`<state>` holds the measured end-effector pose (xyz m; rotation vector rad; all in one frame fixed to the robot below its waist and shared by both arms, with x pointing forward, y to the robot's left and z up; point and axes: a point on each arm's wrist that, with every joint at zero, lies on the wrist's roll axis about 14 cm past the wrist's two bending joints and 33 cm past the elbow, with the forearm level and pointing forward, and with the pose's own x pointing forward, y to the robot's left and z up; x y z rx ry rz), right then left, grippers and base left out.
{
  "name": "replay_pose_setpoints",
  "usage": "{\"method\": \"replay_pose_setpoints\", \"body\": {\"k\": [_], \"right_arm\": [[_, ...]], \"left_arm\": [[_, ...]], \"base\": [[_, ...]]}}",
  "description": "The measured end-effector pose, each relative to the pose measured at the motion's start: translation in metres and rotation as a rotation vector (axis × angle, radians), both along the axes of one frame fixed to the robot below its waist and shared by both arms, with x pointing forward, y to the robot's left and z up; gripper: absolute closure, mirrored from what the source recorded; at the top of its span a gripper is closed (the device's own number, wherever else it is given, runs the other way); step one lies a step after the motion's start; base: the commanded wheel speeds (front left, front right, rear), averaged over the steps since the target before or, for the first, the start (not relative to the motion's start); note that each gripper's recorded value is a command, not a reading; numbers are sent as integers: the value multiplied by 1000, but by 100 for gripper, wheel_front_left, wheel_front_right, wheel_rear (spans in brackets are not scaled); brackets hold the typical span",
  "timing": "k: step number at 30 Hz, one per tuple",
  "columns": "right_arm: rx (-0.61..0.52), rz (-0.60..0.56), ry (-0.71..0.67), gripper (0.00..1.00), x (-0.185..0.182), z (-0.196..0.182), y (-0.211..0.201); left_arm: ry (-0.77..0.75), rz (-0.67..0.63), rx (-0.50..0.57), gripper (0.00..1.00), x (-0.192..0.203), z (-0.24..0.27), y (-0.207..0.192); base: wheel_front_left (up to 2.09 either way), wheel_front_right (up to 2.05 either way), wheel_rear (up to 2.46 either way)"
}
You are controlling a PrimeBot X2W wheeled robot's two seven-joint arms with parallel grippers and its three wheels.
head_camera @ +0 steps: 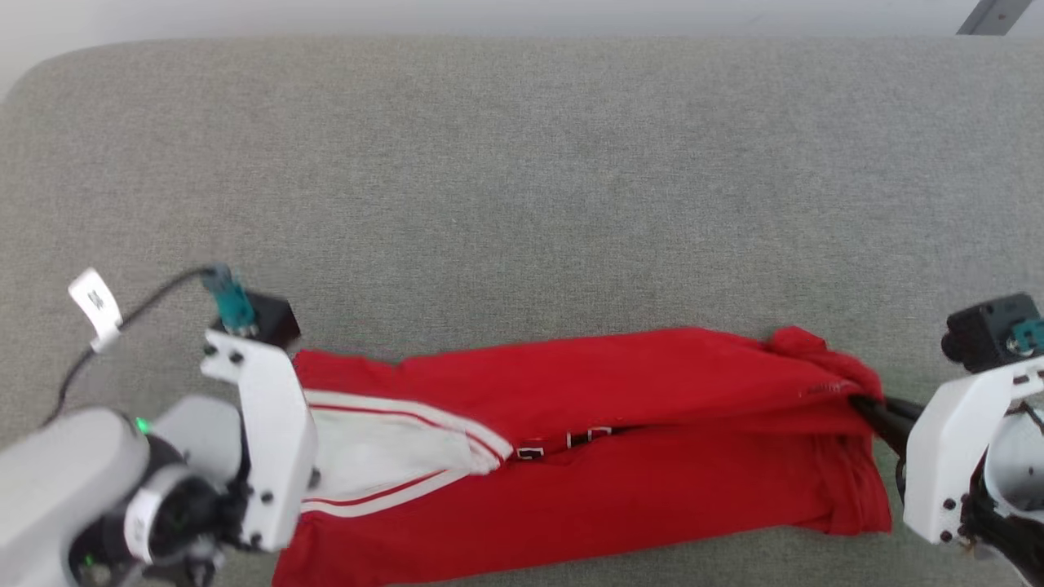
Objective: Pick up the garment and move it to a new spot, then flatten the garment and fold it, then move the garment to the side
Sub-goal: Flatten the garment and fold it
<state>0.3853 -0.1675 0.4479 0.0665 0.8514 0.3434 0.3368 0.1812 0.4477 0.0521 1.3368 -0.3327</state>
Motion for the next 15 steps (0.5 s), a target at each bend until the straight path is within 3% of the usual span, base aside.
{"method": "replay_pose_setpoints", "body": {"k": [9,10,11,12,13,14,15], "right_arm": [[26,-21,130,100,-20,-35,6],[32,-23,136,92,-21,-38,8],[37,-28,142,69,-22,-40,9],[36,-22,150,61,-23,-43,11],[38,-19,153,44,-25,-44,12],[44,-19,148,0,-25,-44,14],[49,-19,143,0,-24,-43,16]], "left_arm": [[104,50,-35,100,-33,-32,-8],[103,66,-35,100,-33,-36,-8],[103,70,-38,100,-33,-39,-7],[94,75,-42,88,-32,-41,-7],[79,90,-48,60,-30,-43,-8],[68,97,-53,53,-28,-44,-7],[61,98,-55,53,-28,-46,-7]], "base": [[0,0,0],[0,0,0],[0,0,0],[0,0,0],[0,0,0],[0,0,0],[0,0,0]]}}
